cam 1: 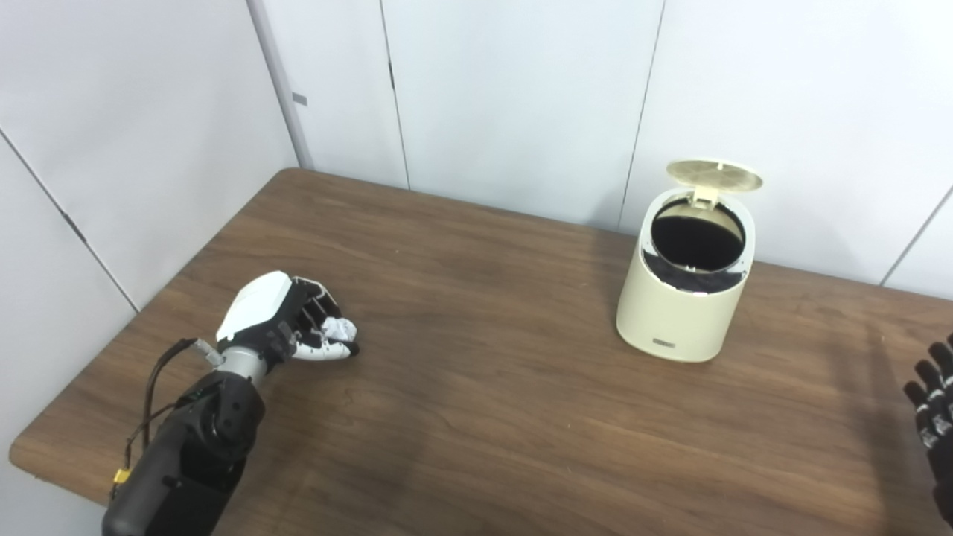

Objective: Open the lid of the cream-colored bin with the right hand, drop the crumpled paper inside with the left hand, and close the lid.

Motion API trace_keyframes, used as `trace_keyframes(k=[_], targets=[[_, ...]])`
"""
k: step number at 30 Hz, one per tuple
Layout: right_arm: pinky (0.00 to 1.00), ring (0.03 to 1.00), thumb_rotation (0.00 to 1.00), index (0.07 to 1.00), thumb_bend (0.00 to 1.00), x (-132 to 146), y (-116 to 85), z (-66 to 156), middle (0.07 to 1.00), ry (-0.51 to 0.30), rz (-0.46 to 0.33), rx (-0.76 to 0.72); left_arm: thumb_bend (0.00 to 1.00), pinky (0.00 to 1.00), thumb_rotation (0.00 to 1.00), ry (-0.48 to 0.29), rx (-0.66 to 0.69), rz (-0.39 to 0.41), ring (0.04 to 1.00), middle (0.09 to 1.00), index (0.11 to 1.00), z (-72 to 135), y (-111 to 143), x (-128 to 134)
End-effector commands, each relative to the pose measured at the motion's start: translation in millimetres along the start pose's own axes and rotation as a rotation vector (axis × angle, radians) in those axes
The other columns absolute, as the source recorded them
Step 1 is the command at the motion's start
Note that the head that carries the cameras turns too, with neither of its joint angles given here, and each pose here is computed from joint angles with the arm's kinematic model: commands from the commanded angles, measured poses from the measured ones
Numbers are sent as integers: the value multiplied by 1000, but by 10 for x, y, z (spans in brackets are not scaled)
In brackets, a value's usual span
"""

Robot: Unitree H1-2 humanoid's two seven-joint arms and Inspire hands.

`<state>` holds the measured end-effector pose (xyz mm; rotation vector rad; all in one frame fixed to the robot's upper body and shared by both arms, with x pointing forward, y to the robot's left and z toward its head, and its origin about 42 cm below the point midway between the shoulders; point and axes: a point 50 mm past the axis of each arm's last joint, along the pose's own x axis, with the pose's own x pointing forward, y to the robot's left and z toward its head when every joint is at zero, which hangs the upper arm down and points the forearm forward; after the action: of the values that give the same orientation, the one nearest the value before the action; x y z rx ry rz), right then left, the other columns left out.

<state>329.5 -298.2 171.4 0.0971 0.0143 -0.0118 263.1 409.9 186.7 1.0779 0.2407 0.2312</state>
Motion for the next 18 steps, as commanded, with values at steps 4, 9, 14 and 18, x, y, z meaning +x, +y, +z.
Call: trace_keyframes(k=[4, 9, 14, 18], targets=[[1000, 1000, 1000, 1000, 506, 41, 9, 170, 1000, -81, 16, -9, 502, 497, 0, -65, 16, 86, 445, 501, 481, 149, 166, -4], [1000, 1000, 1000, 1000, 517, 39, 10, 149, 1000, -79, 11, -5, 502, 497, 0, -104, 27, 133, 444, 507, 477, 223, 204, -38], [1000, 1000, 1000, 1000, 521, 38, 10, 140, 1000, -75, 8, -9, 502, 484, 0, -141, 21, 169, 426, 505, 489, 270, 241, -41], [1000, 1000, 1000, 1000, 513, 30, 22, 143, 1000, -72, 2, -10, 502, 453, 0, -162, 19, 186, 419, 498, 501, 360, 268, -54]])
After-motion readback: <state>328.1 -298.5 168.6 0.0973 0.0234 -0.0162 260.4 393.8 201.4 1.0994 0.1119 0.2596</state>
